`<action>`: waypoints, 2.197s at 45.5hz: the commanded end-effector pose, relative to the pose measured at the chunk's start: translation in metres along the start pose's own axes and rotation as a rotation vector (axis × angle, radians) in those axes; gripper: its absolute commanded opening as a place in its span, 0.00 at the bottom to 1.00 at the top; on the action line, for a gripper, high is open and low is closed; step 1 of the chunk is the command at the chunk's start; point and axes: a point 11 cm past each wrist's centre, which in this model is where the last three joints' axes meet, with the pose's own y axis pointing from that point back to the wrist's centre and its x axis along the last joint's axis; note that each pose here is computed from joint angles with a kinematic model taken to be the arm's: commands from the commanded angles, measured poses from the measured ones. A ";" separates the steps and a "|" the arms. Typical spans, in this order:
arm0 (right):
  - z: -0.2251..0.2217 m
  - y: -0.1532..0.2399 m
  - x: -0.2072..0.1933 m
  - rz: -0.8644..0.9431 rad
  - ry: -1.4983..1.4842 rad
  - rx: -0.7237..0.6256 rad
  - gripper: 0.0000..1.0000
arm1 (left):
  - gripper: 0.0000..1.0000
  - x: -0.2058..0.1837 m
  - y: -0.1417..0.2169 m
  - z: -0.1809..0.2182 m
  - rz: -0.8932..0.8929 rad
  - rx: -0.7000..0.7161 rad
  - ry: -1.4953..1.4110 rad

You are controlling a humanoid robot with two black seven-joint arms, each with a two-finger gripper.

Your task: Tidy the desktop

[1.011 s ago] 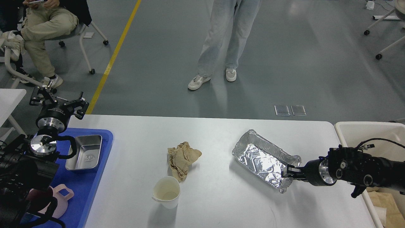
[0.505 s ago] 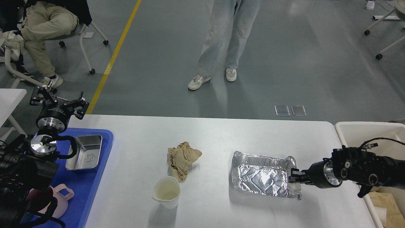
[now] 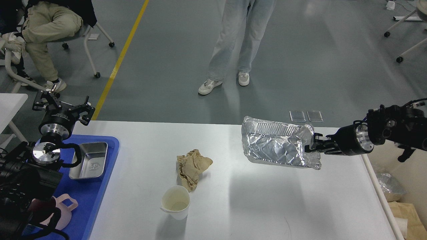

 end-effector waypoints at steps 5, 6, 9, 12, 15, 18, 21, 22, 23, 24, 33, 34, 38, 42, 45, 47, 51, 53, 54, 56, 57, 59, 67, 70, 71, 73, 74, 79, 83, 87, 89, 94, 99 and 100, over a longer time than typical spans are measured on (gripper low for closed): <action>-0.017 0.009 0.011 0.022 -0.038 0.086 0.00 | 0.97 -0.002 0.000 0.004 -0.020 0.000 -0.011; -0.017 0.009 0.010 0.022 -0.042 0.089 0.00 | 0.97 -0.002 0.000 0.006 -0.022 0.000 -0.018; -0.017 0.009 0.009 0.024 -0.050 0.098 0.00 | 0.97 0.001 0.001 0.017 -0.021 -0.010 -0.033; -0.016 0.010 0.010 0.026 -0.053 0.100 0.00 | 0.97 0.001 0.001 0.022 -0.027 -0.016 -0.039; -0.014 0.012 0.011 0.032 -0.057 0.098 0.00 | 0.97 0.003 0.003 0.025 -0.042 -0.022 -0.042; -0.014 0.013 0.011 0.032 -0.058 0.099 0.00 | 0.97 0.002 0.005 0.026 -0.073 -0.029 -0.045; -0.017 0.013 0.013 0.039 -0.055 0.106 0.00 | 0.97 0.000 0.005 0.027 -0.082 -0.025 -0.063; -0.018 0.014 0.014 0.042 -0.055 0.111 0.00 | 0.97 0.001 0.005 0.027 -0.085 -0.021 -0.075; -0.019 0.014 0.014 0.042 -0.055 0.115 0.00 | 0.97 0.001 0.006 0.027 -0.092 -0.020 -0.091; -0.020 0.014 0.015 0.044 -0.054 0.118 0.00 | 0.97 0.001 0.007 0.030 -0.100 -0.023 -0.110; -0.016 0.014 0.013 0.039 -0.058 0.108 0.00 | 0.97 -0.015 0.003 0.009 -0.142 -0.098 -0.097; -0.016 0.014 0.013 0.040 -0.059 0.106 0.00 | 0.97 -0.012 0.002 0.006 -0.112 -0.095 -0.101; -0.013 0.015 0.012 0.037 -0.060 0.100 0.00 | 0.97 -0.007 0.002 -0.003 -0.051 -0.085 -0.111; -0.007 0.022 0.013 0.044 -0.073 0.093 0.00 | 0.97 -0.014 0.001 -0.009 -0.092 -0.068 -0.097; -0.007 0.023 0.013 0.040 -0.075 0.092 0.00 | 0.97 -0.031 -0.002 -0.019 -0.165 -0.044 -0.072; -0.007 0.022 0.013 0.037 -0.073 0.093 0.00 | 0.97 -0.040 -0.004 -0.018 -0.194 -0.037 -0.073; -0.009 0.020 0.012 0.034 -0.071 0.094 0.00 | 0.97 -0.060 -0.005 -0.016 -0.283 -0.019 -0.083; -0.009 0.019 0.012 0.030 -0.070 0.094 0.00 | 0.97 -0.063 -0.003 -0.012 -0.312 -0.022 -0.087; -0.009 0.018 0.011 0.029 -0.068 0.093 0.00 | 0.97 -0.060 -0.001 -0.011 -0.317 -0.022 -0.089; -0.010 0.017 0.010 0.023 -0.068 0.092 0.00 | 0.97 -0.059 0.003 -0.011 -0.343 -0.017 -0.087; -0.009 0.017 0.010 0.023 -0.067 0.091 0.00 | 0.97 -0.058 0.004 -0.012 -0.352 -0.012 -0.086; -0.010 0.016 0.010 0.021 -0.066 0.091 0.00 | 0.97 -0.057 0.009 -0.016 -0.377 0.010 -0.096; -0.012 0.016 0.011 0.021 -0.062 0.093 0.00 | 0.96 -0.084 0.029 -0.028 -0.572 0.226 -0.402; -0.013 0.016 0.011 0.021 -0.060 0.094 0.00 | 0.96 -0.091 0.041 -0.030 -0.617 0.278 -0.490; -0.013 0.016 0.012 0.022 -0.059 0.095 0.00 | 0.96 -0.091 0.045 -0.030 -0.623 0.293 -0.520; -0.015 0.015 0.012 0.020 -0.055 0.098 0.00 | 0.96 -0.089 0.053 -0.027 -0.640 0.336 -0.605; -0.016 0.014 0.011 0.018 -0.057 0.101 0.00 | 0.96 -0.089 0.057 -0.026 -0.652 0.361 -0.648; -0.017 0.014 0.012 0.021 -0.057 0.107 0.00 | 0.96 -0.079 0.078 -0.018 -0.681 0.493 -0.812; -0.016 0.015 0.012 0.025 -0.060 0.109 0.00 | 0.96 -0.073 0.100 -0.012 -0.701 0.603 -0.929; -0.017 0.015 0.012 0.025 -0.060 0.111 0.00 | 0.96 -0.074 0.117 0.003 -0.716 0.661 -1.029; -0.017 0.014 0.010 0.023 -0.061 0.113 0.00 | 0.96 -0.075 0.125 0.010 -0.732 0.687 -1.078; -0.018 0.011 0.005 0.011 -0.060 0.118 0.00 | 0.96 -0.078 0.148 0.028 -0.766 0.772 -1.219; -0.017 0.009 0.004 0.010 -0.062 0.119 0.00 | 0.96 -0.079 0.171 0.030 -0.817 0.890 -1.339; -0.017 0.009 0.003 0.011 -0.063 0.118 0.00 | 0.96 -0.079 0.174 0.030 -0.827 0.913 -1.358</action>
